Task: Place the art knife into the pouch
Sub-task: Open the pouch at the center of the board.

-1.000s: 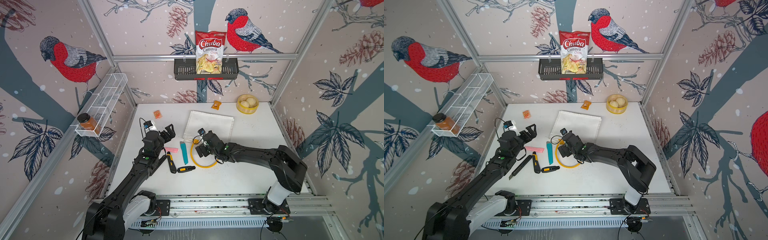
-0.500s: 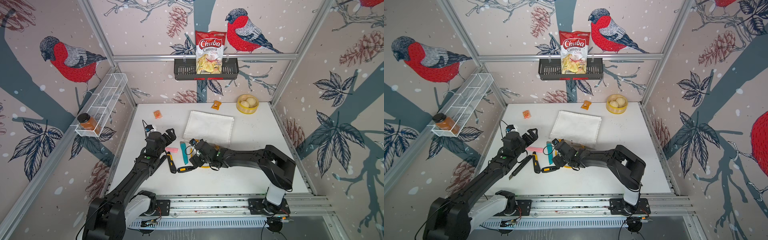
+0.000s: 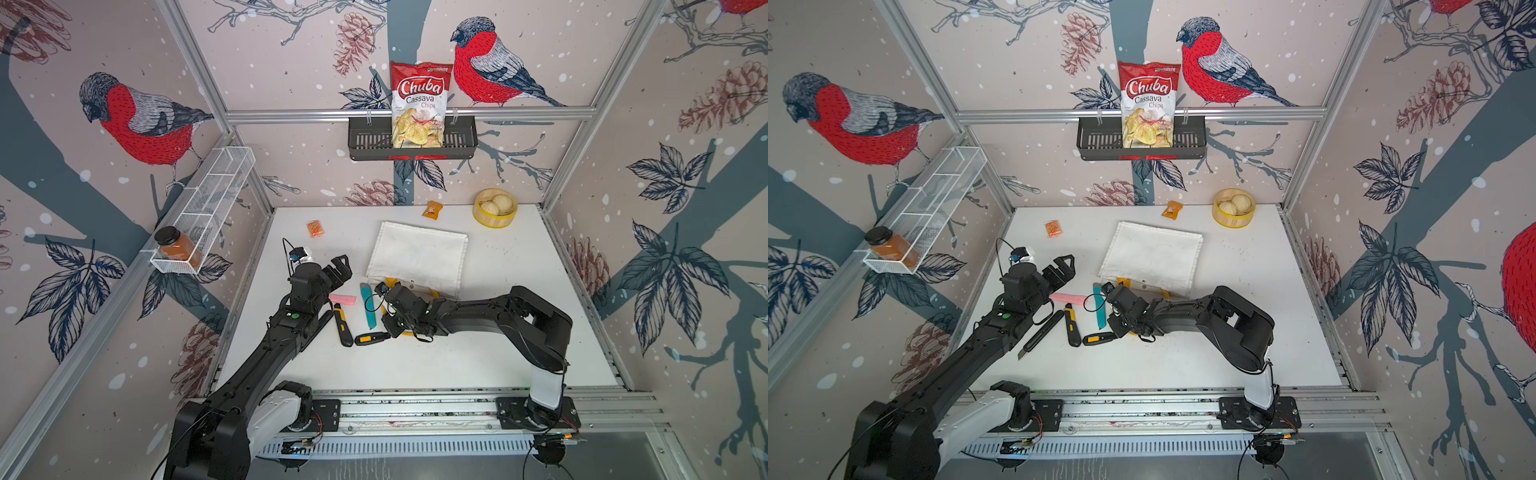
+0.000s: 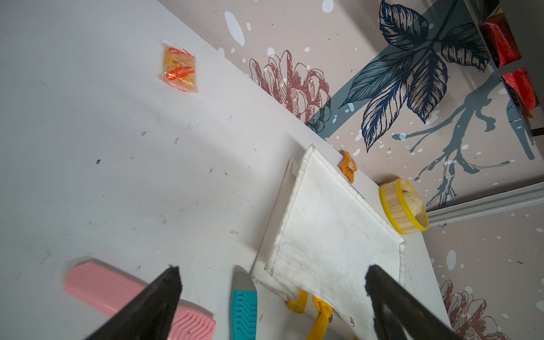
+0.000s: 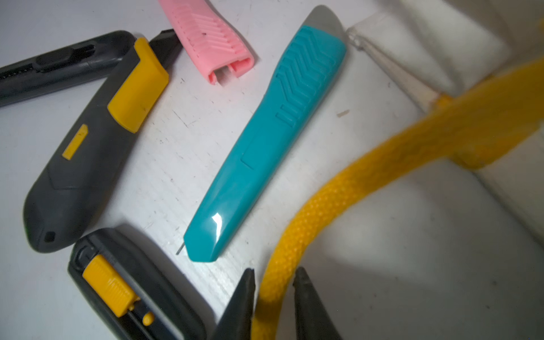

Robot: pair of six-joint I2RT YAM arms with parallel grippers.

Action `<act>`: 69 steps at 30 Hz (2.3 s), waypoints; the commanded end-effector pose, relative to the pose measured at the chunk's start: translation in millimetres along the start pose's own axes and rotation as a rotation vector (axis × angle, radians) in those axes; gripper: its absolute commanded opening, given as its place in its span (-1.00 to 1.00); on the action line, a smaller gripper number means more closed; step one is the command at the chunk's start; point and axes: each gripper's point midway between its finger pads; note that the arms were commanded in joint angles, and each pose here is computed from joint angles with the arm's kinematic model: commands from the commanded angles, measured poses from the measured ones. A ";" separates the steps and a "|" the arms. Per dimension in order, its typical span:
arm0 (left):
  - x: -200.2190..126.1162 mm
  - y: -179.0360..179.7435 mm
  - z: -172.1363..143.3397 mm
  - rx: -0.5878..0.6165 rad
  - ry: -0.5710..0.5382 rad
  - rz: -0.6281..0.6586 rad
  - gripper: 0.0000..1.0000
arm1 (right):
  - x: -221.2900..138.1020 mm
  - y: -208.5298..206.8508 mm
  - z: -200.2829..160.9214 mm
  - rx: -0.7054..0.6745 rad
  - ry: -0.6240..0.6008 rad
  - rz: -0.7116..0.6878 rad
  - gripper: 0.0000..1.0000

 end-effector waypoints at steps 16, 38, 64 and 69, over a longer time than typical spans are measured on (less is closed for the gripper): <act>11.2 -10.0 -34.3 -0.050 0.094 -0.068 0.95 | -101.9 -65.5 133.8 0.078 -0.303 -0.136 -1.00; 55.2 -109.6 -105.5 -0.142 0.267 -0.309 0.96 | -257.9 -91.4 274.0 0.188 -0.677 -0.073 -1.00; 12.7 -212.8 -82.8 0.295 0.531 -0.441 -1.00 | -318.3 -274.9 199.0 0.463 -0.532 -0.523 -0.96; 3.7 -229.4 -76.8 0.281 0.546 -0.487 -1.00 | -309.9 -296.3 178.9 0.476 -0.464 -0.607 0.23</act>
Point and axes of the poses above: each gripper's point midway between its finger pads, its own x axis out along the fingers, its own y axis along the line the jaws close on, z = x × y, and after that the axes turned 6 degrees about -x, right-handed
